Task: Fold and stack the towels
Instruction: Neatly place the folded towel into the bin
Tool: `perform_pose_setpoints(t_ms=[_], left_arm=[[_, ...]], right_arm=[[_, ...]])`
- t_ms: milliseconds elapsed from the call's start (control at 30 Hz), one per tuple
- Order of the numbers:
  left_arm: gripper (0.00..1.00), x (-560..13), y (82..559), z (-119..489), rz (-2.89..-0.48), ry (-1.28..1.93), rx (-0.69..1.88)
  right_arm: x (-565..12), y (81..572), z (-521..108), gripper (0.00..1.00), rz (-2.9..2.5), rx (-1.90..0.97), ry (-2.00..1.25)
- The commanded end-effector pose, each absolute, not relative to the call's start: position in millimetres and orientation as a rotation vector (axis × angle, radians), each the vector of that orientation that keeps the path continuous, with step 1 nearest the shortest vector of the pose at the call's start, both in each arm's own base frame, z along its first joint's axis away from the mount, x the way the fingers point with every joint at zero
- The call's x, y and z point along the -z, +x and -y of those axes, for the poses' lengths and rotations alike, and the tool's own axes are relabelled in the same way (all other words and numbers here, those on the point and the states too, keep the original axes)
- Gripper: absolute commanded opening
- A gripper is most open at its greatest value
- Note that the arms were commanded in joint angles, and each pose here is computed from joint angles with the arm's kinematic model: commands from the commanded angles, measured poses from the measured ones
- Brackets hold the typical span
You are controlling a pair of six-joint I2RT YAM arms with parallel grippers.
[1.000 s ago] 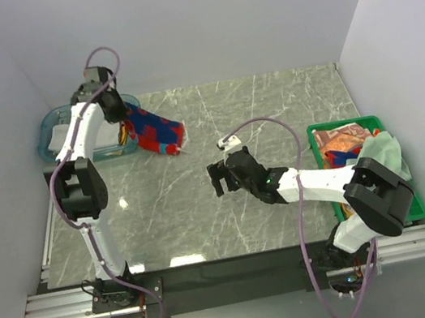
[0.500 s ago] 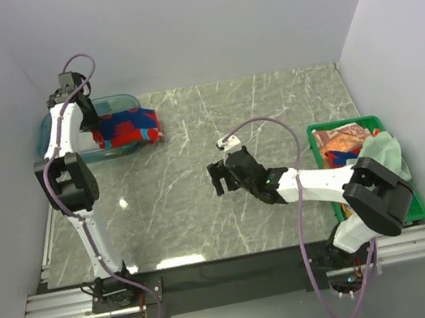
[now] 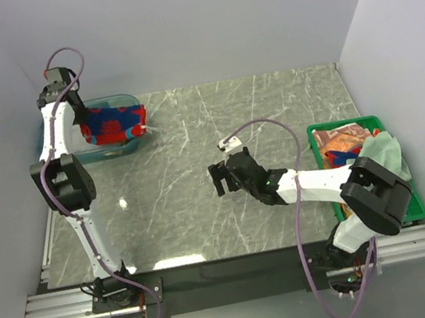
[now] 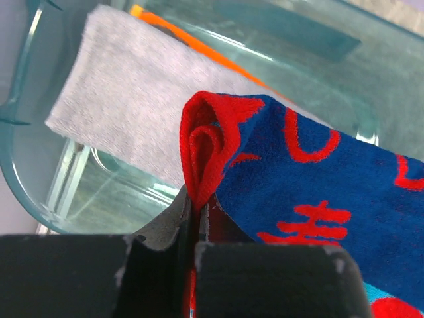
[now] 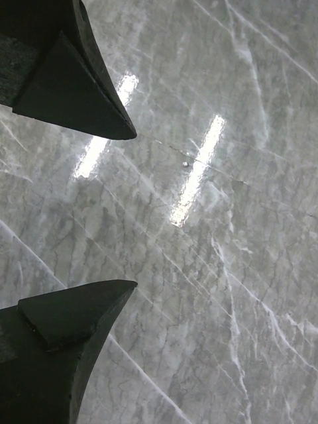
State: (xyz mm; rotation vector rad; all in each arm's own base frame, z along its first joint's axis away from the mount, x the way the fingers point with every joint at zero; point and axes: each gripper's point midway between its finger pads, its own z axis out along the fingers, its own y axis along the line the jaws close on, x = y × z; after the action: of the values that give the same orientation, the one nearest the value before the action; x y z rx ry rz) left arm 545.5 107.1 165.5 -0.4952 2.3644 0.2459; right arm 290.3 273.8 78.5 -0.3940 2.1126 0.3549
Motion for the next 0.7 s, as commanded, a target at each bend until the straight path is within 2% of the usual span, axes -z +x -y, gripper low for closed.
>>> perform_pose_setpoints(t_ms=[0,400,667], left_arm=[[0.01,-188.4,562.6,-124.0,-2.249,-0.545,-0.251],[0.01,-183.2,551.9,-149.0,-2.296,-0.491,-0.429],[0.01,-228.0,555.2,-134.4,-2.218,-0.479,-0.310]], right_arm=[[-85.1,296.1,-278.9,0.92,-2.083,-0.352,-0.376],[-81.7,297.2,-280.7,0.92,-2.093,-0.338,-0.385],[-80.5,297.3,-282.0,0.92,-2.096,-0.330,-0.390]])
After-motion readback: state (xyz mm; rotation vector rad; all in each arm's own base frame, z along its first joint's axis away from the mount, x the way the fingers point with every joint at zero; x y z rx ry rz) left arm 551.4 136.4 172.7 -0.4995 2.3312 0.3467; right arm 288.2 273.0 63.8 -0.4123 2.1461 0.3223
